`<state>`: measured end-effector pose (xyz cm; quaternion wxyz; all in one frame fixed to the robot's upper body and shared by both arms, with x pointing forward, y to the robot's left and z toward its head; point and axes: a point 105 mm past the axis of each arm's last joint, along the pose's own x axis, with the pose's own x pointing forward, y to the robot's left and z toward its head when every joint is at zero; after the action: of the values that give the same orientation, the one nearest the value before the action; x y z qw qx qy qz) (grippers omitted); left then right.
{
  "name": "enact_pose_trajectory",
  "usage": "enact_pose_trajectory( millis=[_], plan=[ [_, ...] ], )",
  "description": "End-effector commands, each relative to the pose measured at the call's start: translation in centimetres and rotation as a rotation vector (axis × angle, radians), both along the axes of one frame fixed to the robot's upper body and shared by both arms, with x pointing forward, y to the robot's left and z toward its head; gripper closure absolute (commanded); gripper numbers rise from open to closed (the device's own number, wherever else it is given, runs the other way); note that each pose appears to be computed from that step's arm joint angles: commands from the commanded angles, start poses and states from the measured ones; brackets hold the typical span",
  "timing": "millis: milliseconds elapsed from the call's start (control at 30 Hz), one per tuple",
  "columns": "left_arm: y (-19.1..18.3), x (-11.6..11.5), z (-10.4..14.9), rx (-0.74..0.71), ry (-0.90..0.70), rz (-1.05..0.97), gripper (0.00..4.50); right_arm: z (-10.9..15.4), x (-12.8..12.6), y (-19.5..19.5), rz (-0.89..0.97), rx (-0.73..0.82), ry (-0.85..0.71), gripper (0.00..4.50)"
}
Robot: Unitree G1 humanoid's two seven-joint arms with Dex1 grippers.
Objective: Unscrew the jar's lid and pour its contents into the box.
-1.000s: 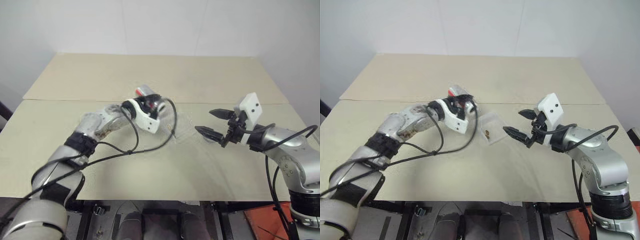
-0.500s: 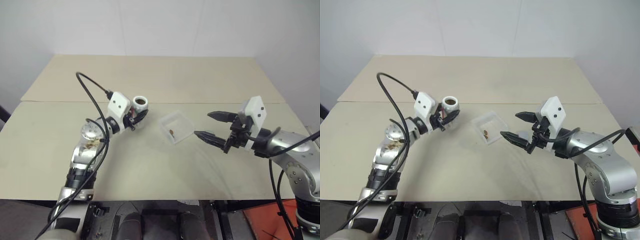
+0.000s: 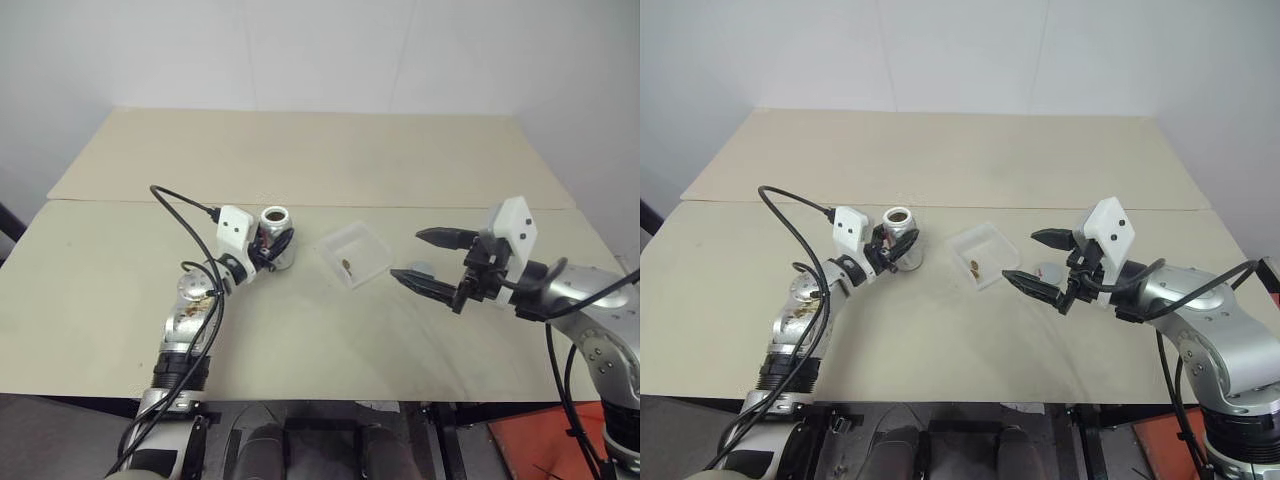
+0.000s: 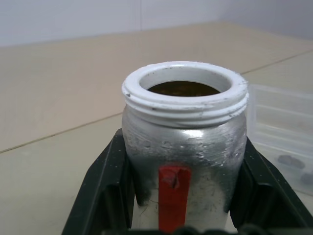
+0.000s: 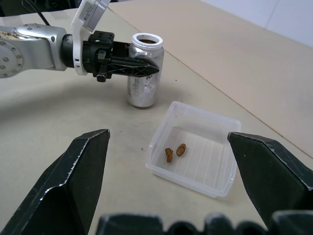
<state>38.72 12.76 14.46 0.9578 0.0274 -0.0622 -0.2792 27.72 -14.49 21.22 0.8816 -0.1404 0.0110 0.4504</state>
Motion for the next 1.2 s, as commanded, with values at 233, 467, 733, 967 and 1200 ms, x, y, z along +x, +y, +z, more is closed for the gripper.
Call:
enact_pose_trajectory(
  millis=[233,467,733,967,1200],
  plan=[
    [-0.2,-0.1,-0.6,0.06,-0.047,-0.019,2.47,1.2,-0.7,0.2,0.031,-0.007,-0.056,0.02],
    [0.1,-0.9,-1.5,0.097,-0.028,-0.023,0.2,1.2,-0.8,0.2,0.034,-0.006,-0.055,0.0],
    [1.4,-2.6,-1.8,0.14,0.014,-0.033,0.06,1.1,-0.9,0.3,0.036,-0.01,-0.058,0.0],
    [3.1,-6.5,-1.0,0.183,0.085,-0.136,0.06,0.9,-0.9,-0.2,0.022,-0.017,-0.052,0.0],
    [4.7,-12.2,4.5,0.294,0.029,-0.411,0.06,0.6,-1.1,-0.7,0.026,-0.03,-0.046,0.0]
  ],
)
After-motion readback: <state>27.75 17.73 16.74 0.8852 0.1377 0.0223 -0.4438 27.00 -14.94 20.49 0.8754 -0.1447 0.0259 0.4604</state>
